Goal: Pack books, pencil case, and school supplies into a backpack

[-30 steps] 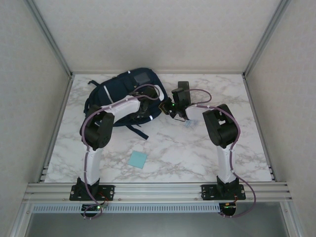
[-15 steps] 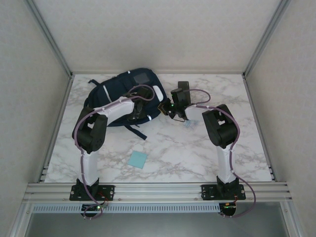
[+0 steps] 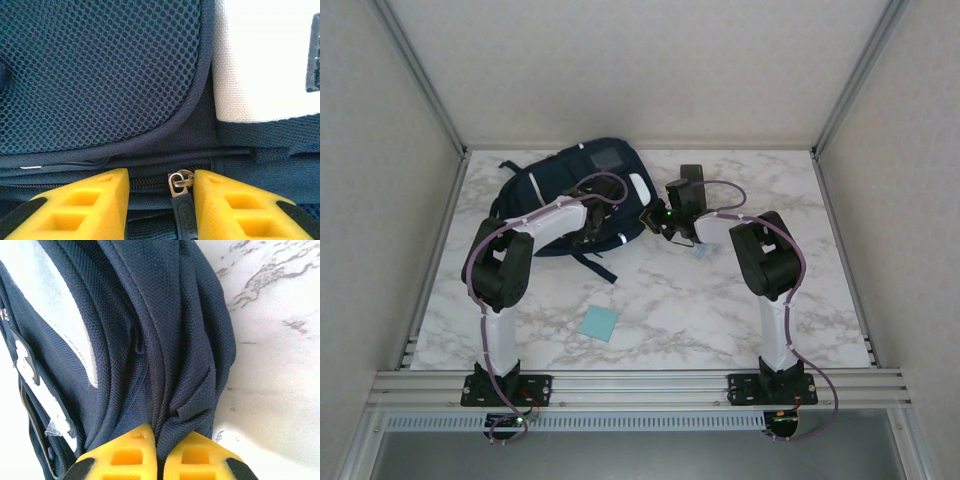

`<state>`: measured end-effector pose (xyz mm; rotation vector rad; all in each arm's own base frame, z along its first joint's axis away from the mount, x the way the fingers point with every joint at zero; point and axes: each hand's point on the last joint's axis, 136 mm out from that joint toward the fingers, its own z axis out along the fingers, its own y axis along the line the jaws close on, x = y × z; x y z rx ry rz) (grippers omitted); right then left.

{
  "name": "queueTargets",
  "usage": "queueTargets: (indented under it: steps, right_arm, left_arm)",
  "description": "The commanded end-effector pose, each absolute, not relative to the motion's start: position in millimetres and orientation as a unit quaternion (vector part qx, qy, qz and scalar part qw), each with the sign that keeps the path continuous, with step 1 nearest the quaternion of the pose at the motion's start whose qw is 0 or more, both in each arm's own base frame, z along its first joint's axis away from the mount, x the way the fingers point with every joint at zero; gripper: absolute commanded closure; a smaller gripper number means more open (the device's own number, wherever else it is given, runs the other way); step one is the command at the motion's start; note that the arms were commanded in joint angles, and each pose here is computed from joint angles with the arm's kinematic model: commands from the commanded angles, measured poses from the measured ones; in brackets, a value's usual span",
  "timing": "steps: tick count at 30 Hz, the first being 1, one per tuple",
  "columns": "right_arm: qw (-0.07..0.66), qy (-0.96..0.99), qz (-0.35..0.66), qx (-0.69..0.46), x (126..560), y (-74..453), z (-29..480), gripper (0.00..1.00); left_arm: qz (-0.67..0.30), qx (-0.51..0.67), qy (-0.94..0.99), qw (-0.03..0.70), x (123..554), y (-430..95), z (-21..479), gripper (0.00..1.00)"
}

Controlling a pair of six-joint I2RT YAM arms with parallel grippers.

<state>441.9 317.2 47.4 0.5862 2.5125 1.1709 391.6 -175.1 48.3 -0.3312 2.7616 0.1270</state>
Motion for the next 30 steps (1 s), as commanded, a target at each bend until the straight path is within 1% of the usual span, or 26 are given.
queueTargets:
  steps: [1, 4, 8, 14, 20, 25, 30]
  right_arm:
    - [0.112, 0.895, 0.388, 0.188, 418.1, 323.5, 30.9, 0.98]
    - [0.112, 0.895, 0.388, 0.188, 417.9, 323.7, 30.8, 0.98]
    - [0.113, 0.895, 0.389, 0.188, 418.7, 323.5, 32.0, 0.98]
    - [0.116, 0.894, 0.389, 0.188, 419.8, 323.8, 33.8, 0.98]
    - [0.117, 0.894, 0.390, 0.185, 420.7, 324.7, 36.3, 0.98]
    - [0.117, 0.895, 0.388, 0.186, 420.6, 323.9, 35.1, 0.97]
    - [0.116, 0.894, 0.391, 0.187, 420.8, 324.7, 35.0, 0.98]
  left_arm:
    - [0.043, -0.119, 0.981, 0.150, 379.2, -169.2, 42.7, 0.62]
    - [0.027, -0.121, 0.983, 0.134, 375.0, -175.9, 34.9, 0.61]
    - [-0.005, -0.118, 0.987, 0.105, 364.0, -189.0, 22.7, 0.57]
    - [-0.021, -0.090, 0.992, 0.085, 345.7, -204.5, 17.6, 0.57]
    - [-0.037, -0.050, 0.993, 0.100, 340.0, -218.6, 31.7, 0.57]
    - [-0.035, -0.039, 0.991, 0.126, 346.7, -217.0, 51.7, 0.52]
    - [-0.015, -0.030, 0.993, 0.116, 349.9, -215.3, 37.7, 0.54]
